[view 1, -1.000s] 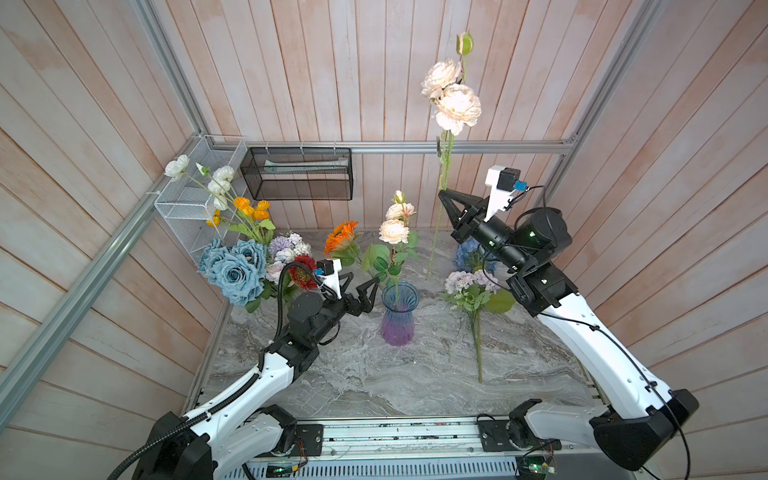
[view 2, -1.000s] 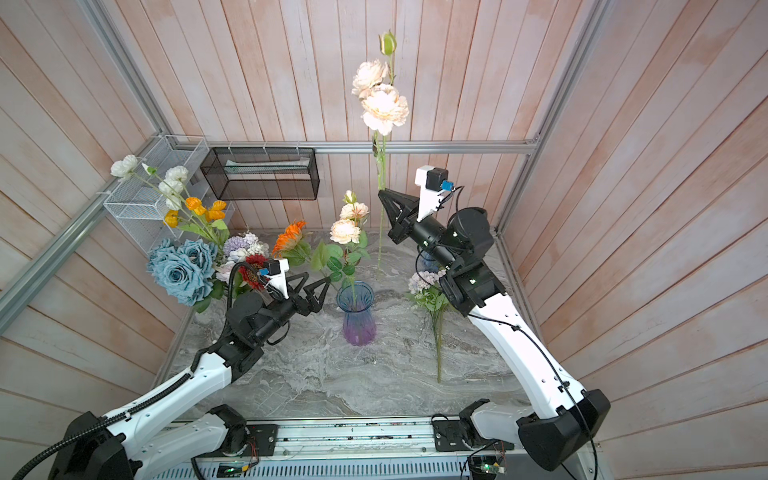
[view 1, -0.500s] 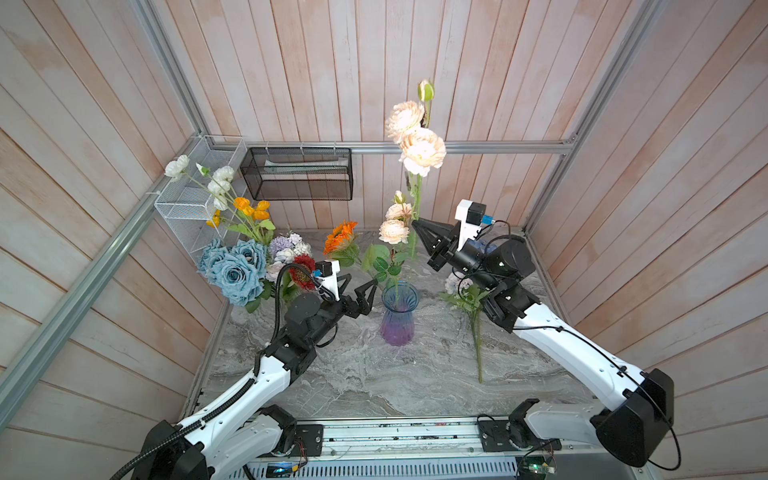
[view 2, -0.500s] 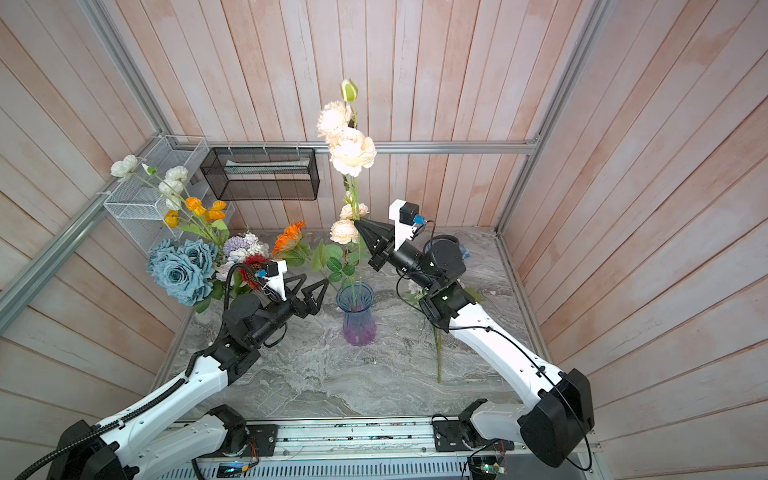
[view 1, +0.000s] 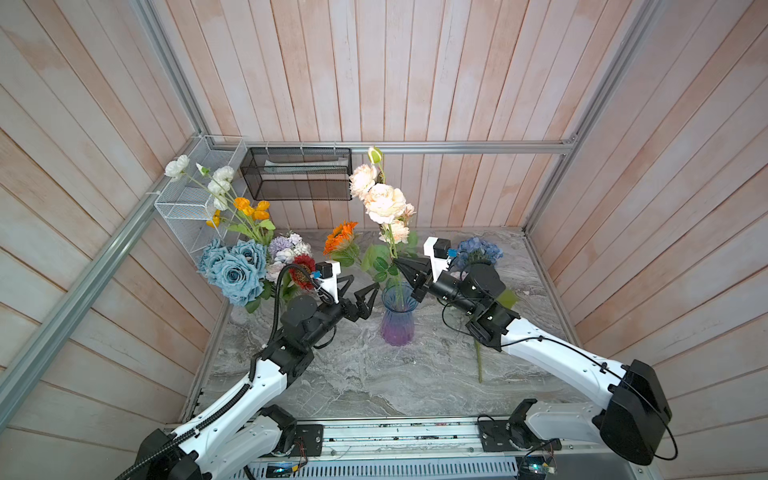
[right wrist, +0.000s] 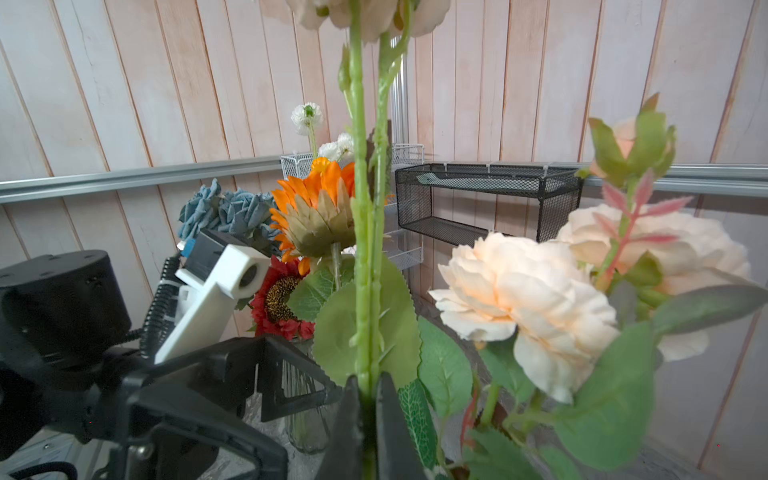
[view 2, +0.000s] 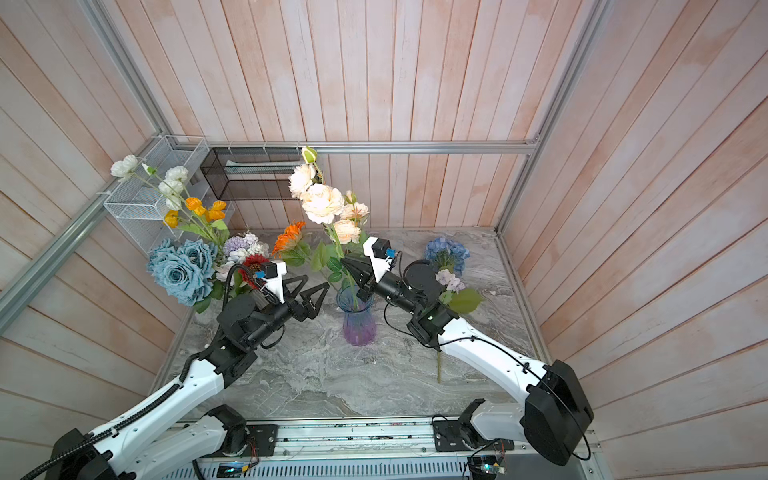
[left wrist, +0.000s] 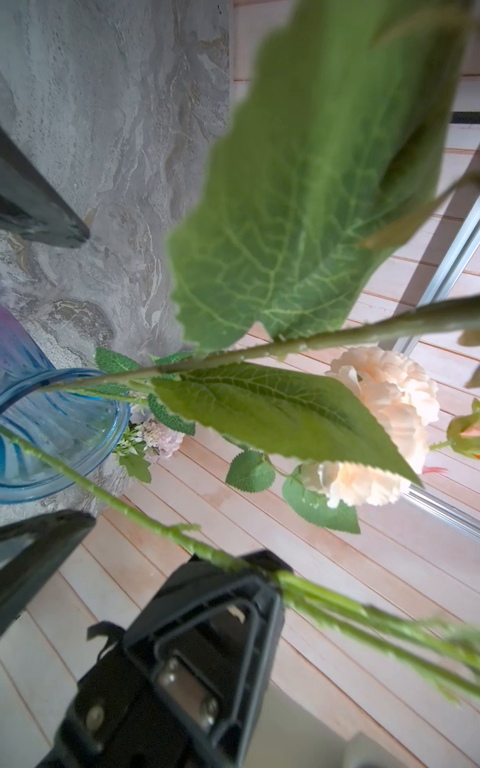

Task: Arrange the flowers into the vase
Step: 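Carry the cream rose spray over the vase and lower its stems in, then open the right gripper and draw it back from the vase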

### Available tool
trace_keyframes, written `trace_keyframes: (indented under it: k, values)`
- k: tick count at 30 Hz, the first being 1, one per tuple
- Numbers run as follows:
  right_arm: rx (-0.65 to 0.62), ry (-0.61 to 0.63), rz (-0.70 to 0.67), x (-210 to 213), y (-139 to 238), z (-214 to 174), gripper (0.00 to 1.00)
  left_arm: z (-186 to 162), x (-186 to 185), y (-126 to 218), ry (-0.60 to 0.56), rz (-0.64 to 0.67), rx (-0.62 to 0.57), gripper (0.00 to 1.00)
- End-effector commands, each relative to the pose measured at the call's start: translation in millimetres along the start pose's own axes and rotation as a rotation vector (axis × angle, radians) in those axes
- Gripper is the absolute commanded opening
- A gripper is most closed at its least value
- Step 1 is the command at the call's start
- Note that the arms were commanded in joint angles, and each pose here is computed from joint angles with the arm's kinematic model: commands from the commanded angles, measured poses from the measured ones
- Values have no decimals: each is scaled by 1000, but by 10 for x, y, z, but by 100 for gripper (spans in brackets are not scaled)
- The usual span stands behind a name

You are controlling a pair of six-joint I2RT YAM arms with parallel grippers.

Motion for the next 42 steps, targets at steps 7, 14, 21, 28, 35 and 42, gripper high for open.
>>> trace_keyframes:
  k: [7,14,21,28,35,42]
  values:
    - [177,78,-108,-11,5,-664,0,219,-203,-7,-35,-70,-49,99]
    - [227,53,-163,-74,160,-886,0,302,-239,-103,-42,-81,-71,99]
    - [255,42,-197,-105,294,-976,4,317,-217,-204,-42,-70,-76,99]
    - [271,40,-207,-114,336,-989,19,276,-222,-234,-29,-73,-66,99]
    - [249,46,-222,-114,367,-886,25,258,-218,-228,-30,-70,-63,99]
    - [221,40,-243,-98,454,-701,35,232,-209,-227,-36,-67,-55,100]
Point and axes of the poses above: each gripper's point midway between its finger pads, its own y axis back along the fingers, its own x axis along the line the jaws close on, z = x × y, the point moved 1 cm from there along y, back along the fingers, and after that the axes turned 6 degrees about -y, right-handed, at the moved point
